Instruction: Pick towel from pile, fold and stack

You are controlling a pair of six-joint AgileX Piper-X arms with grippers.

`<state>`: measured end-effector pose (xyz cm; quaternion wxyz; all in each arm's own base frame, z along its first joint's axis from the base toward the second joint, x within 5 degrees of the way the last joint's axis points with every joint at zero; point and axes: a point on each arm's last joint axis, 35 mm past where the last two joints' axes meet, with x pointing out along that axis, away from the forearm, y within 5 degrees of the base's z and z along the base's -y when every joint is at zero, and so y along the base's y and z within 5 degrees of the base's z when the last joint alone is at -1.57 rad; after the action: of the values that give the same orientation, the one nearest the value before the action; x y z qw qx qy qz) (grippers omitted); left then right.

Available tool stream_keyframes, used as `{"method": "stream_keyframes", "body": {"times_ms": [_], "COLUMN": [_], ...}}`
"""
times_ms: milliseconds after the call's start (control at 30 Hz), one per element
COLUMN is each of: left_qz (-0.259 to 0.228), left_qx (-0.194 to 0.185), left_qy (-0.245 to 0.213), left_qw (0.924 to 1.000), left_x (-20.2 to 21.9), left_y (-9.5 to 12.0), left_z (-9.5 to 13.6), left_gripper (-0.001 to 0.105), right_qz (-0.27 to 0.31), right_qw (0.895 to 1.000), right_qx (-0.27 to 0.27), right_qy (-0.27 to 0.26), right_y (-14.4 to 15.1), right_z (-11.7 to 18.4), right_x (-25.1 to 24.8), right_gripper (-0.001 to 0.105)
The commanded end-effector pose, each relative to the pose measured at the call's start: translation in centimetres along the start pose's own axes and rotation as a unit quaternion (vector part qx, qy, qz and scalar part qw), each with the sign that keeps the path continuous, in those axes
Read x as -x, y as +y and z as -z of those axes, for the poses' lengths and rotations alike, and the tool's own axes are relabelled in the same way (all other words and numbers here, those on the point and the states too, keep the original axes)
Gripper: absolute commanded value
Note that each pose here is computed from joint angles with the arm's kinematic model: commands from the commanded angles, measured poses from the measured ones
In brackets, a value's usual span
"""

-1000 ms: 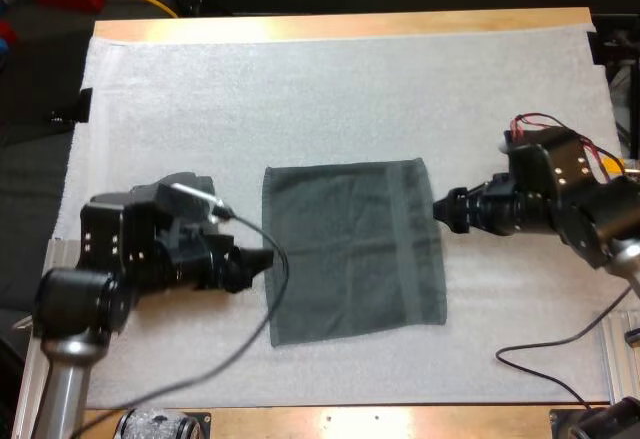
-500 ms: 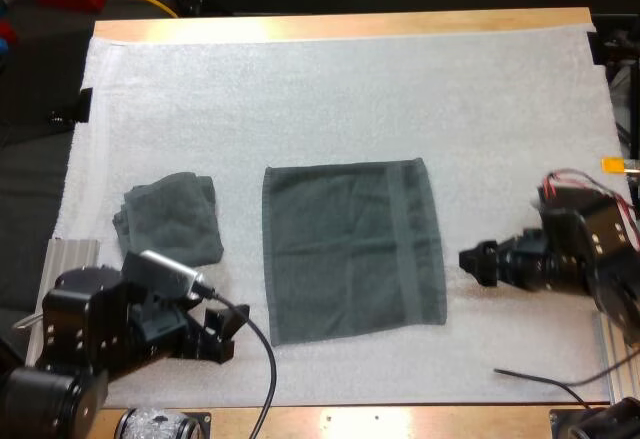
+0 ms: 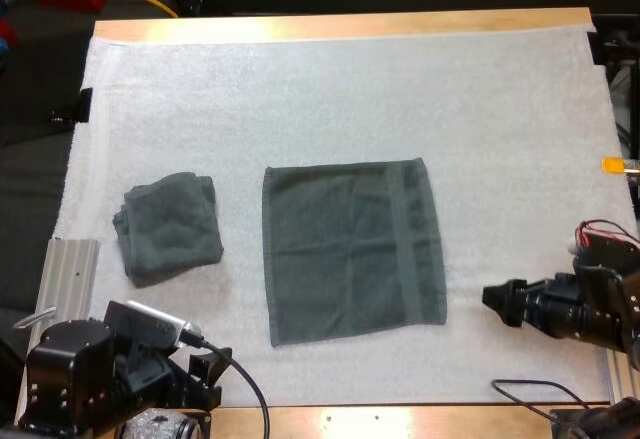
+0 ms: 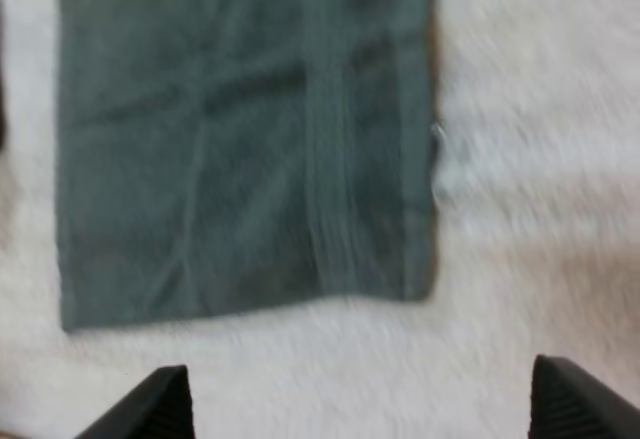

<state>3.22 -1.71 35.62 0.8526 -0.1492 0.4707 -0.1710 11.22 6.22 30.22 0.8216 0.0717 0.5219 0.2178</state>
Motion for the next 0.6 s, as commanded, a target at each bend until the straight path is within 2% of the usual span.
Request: {"method": "stream_keyframes", "body": {"times_ms": [0, 267, 367, 567], "left_qz": [-0.012, -0.059, -0.061, -0.061], "left_qx": [0.009, 0.027, 0.029, 0.029], "left_qy": [0.002, 0.018, 0.025, 0.025], "left_qw": [0.9999, 0.9977, 0.9974, 0.9974], "left_x": [0.2, -1.3, -1.6, -1.7], "left_y": [0.1, 1.1, 1.2, 1.2], "left_z": [0.3, 0.7, 0.8, 0.8], "left_gripper": [0.066, 0.066, 0.066, 0.066], "right_qz": [0.007, 0.011, 0.001, -0.024], "right_qw": [1.0, 0.999, 1.0, 0.998], "right_qx": [-0.004, -0.021, -0.021, -0.055], "right_qy": [0.01, 0.022, 0.012, 0.012], "right_y": [-0.2, -1.4, -1.7, -2.5], "right_z": [0.4, 1.6, 1.8, 2.5], "right_x": [0.0, -3.0, -4.4, -7.4], "right_gripper": [0.066, 0.066, 0.066, 0.066]}}
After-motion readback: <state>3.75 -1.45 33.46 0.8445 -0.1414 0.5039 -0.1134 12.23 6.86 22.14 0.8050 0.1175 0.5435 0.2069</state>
